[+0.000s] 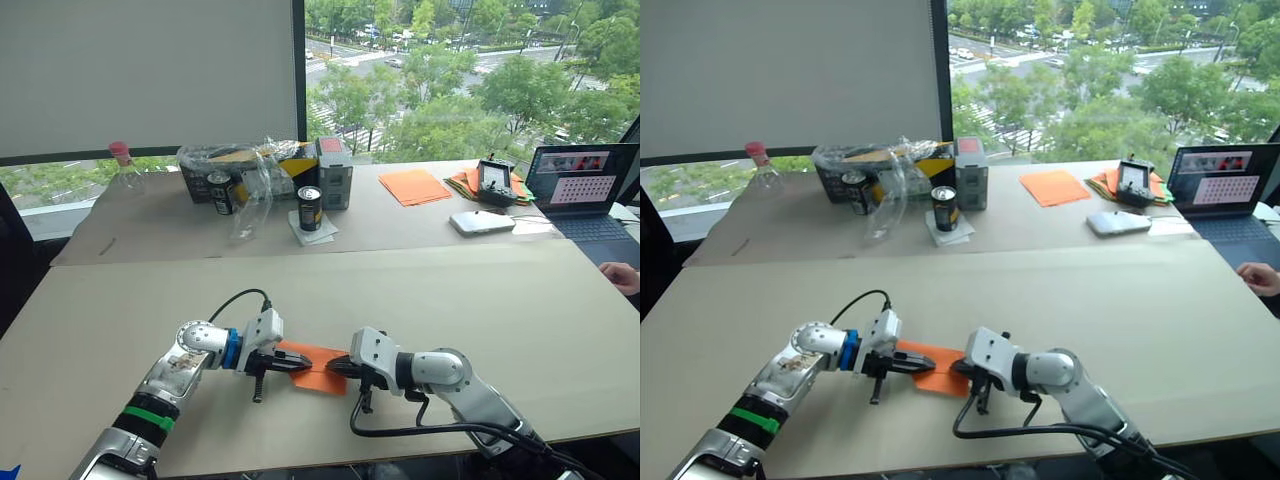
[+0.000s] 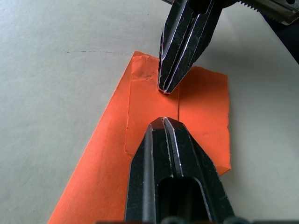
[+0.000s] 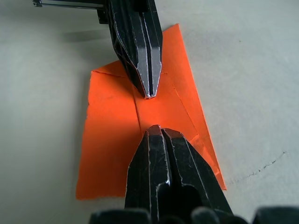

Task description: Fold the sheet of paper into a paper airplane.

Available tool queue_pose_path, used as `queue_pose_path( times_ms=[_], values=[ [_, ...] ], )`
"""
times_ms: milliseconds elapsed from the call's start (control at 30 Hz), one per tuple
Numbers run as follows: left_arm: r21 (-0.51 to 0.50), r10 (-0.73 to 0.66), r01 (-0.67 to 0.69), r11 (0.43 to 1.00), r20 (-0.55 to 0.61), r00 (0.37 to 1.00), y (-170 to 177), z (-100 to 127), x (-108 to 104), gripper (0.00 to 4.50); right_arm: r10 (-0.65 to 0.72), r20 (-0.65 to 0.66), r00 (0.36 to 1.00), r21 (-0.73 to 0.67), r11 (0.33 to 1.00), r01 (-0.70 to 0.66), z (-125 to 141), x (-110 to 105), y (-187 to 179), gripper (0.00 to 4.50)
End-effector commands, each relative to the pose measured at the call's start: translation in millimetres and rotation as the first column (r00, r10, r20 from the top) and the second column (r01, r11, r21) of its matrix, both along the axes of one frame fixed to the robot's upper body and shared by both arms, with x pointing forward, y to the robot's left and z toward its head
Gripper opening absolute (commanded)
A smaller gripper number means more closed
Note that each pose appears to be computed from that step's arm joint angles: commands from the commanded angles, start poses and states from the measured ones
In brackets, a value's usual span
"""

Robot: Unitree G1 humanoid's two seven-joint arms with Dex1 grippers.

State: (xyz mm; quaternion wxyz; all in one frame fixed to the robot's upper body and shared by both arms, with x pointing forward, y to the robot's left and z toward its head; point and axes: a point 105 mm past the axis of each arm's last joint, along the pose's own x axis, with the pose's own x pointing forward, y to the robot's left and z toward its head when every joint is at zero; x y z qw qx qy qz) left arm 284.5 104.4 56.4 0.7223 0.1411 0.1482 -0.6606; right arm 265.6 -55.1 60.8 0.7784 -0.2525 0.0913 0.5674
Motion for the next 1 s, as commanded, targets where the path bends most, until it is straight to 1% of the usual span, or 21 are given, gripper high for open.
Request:
queue_pose_path(
  times_ms=[33, 200, 300, 333, 400, 433, 467, 533, 567, 633, 667, 733, 800, 867, 967, 1000],
  values=[
    [0.072, 0.030, -0.025, 0.997, -0.067, 0.997, 10.2, -21.8, -3.9, 0.00, -0.085, -0.091, 0.992, -0.072, 0.994, 0.079, -22.4, -9.0, -26.3, 0.03],
    [0.047, 0.023, -0.020, 0.999, -0.069, 0.997, 7.9, -19.7, -2.5, 0.00, -0.117, -0.121, 0.986, -0.030, 0.993, 0.114, -11.3, -28.2, -47.0, 0.03],
    [0.031, 0.020, -0.018, 0.999, -0.069, 0.997, 6.1, -17.3, 0.2, 0.00, -0.147, -0.108, 0.983, -0.003, 0.989, 0.147, -0.2, -29.3, -56.2, 0.03],
    [0.009, 0.026, -0.026, 1.000, -0.072, 0.997, 4.4, -13.4, 2.6, 0.00, -0.146, -0.101, 0.984, 0.042, 0.988, 0.151, 9.8, -28.1, -55.0, 0.03],
    [-0.078, 0.056, -0.066, 0.995, -0.125, 0.991, 0.3, 0.2, 8.3, 0.00, -0.146, -0.116, 0.982, 0.158, 0.974, 0.163, 32.1, -25.8, -50.7, 0.03],
    [-0.109, 0.063, -0.080, 0.991, -0.151, 0.986, -0.9, 5.2, 9.8, 0.00, -0.145, -0.125, 0.981, 0.192, 0.967, 0.168, 38.8, -25.3, -49.6, 0.03],
    [-0.137, 0.066, -0.090, 0.986, -0.173, 0.983, -1.2, 10.6, 10.9, 0.00, -0.147, -0.131, 0.980, 0.213, 0.962, 0.173, 44.3, -24.2, -49.4, 0.03],
    [-0.209, 0.065, -0.110, 0.972, -0.210, 0.976, 2.3, 32.9, 13.7, 0.00, -0.148, -0.147, 0.978, 0.245, 0.953, 0.181, 55.5, -22.2, -50.1, 0.03],
    [-0.235, 0.072, -0.122, 0.964, -0.211, 0.975, 8.5, 49.9, 16.0, 0.00, -0.143, -0.158, 0.977, 0.247, 0.952, 0.179, 60.4, -22.1, -50.5, 0.03],
    [-0.259, 0.078, -0.129, 0.957, -0.198, 0.977, 16.9, 70.8, 16.3, 0.00, -0.132, -0.178, 0.975, 0.242, 0.955, 0.174, 64.8, -23.3, -50.4, 0.03],
    [-0.256, 0.083, -0.132, 0.958, -0.193, 0.978, 24.9, 80.2, 15.3, 0.00, -0.122, -0.206, 0.971, 0.245, 0.954, 0.171, 66.4, -24.7, -49.3, 0.03],
    [-0.248, 0.124, -0.169, 0.954, -0.188, 0.974, 38.0, 91.7, 17.2, 0.00, -0.105, -0.256, 0.961, 0.238, 0.957, 0.168, 66.9, -27.2, -47.5, 0.03],
    [-0.199, 0.174, -0.202, 0.959, -0.151, 0.973, 51.5, 93.8, 17.5, 0.00, -0.098, -0.267, 0.959, 0.199, 0.968, 0.154, 64.5, -26.5, -46.1, 0.03],
    [-0.155, 0.190, -0.211, 0.965, -0.141, 0.972, 61.3, 92.9, 11.9, 0.00, -0.101, -0.276, 0.956, 0.178, 0.972, 0.154, 62.8, -22.7, -43.4, 0.03],
    [-0.128, 0.203, -0.227, 0.965, -0.177, 0.963, 69.9, 90.8, -1.5, 0.80, -0.156, -0.278, 0.948, 0.187, 0.959, 0.213, 62.5, -5.3, -42.4, 0.86],
    [-0.108, 0.203, -0.226, 0.968, -0.189, 0.961, 71.5, 87.0, -7.5, 1.19, -0.159, -0.298, 0.941, 0.185, 0.958, 0.220, 60.4, -3.3, -42.1, 1.26]
  ],
)
